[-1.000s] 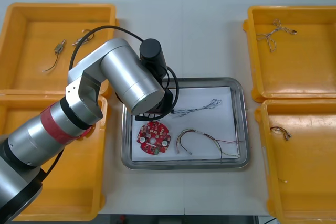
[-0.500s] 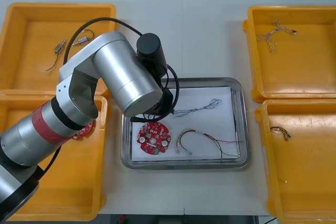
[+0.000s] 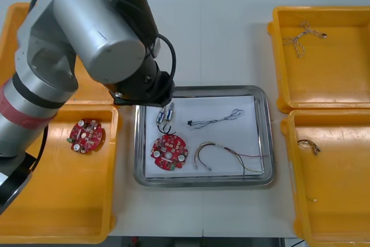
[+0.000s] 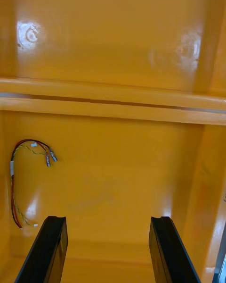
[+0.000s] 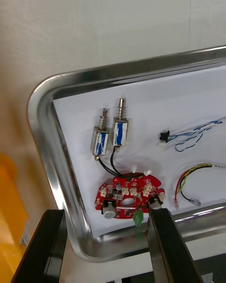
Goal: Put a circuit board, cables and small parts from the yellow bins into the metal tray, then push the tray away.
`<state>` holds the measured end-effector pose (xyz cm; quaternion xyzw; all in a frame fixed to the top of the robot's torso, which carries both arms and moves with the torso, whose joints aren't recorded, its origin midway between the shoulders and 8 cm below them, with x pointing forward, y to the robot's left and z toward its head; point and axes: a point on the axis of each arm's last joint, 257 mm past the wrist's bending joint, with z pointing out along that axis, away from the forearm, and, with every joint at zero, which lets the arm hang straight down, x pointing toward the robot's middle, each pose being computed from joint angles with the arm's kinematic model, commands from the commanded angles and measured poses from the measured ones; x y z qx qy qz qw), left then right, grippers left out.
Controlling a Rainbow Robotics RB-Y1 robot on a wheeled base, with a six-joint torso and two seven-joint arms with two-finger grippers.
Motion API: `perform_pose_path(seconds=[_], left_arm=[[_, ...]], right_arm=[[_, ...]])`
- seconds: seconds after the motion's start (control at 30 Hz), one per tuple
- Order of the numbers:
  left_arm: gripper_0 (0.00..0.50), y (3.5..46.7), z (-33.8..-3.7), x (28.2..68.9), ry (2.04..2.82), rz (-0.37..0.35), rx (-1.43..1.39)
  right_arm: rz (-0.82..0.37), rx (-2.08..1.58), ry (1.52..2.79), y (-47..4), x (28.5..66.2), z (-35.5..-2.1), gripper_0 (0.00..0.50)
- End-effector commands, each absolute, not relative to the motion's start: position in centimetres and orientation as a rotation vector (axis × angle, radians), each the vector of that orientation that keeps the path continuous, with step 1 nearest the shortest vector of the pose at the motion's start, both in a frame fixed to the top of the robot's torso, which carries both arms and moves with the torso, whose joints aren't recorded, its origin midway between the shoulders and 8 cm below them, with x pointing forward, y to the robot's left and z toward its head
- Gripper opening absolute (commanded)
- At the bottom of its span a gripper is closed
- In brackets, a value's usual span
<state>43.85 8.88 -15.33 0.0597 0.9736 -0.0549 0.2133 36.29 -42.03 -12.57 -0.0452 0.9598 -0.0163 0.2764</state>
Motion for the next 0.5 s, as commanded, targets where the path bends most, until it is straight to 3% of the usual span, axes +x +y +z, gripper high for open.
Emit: perform_pose_path(seconds=[0.03, 0.2, 0.5], left_arm=[[0.500, 10.5, -9.8, 45.2, 2.603, -0.182, 0.166], [0.500, 12.6, -7.9, 45.0, 2.596, -0.214, 0.166], [0.500, 17.6, -7.3, 45.1, 2.616, -0.150, 0.160]], right_arm=[[-0.090, -0.211, 2.568, -40.7, 36.5, -12.0, 0.500], [-0.097, -0.338, 2.538, -37.9, 36.5, -11.2, 0.500], [0.008, -0.593, 2.485, -31.4, 35.9, -10.2, 0.500]])
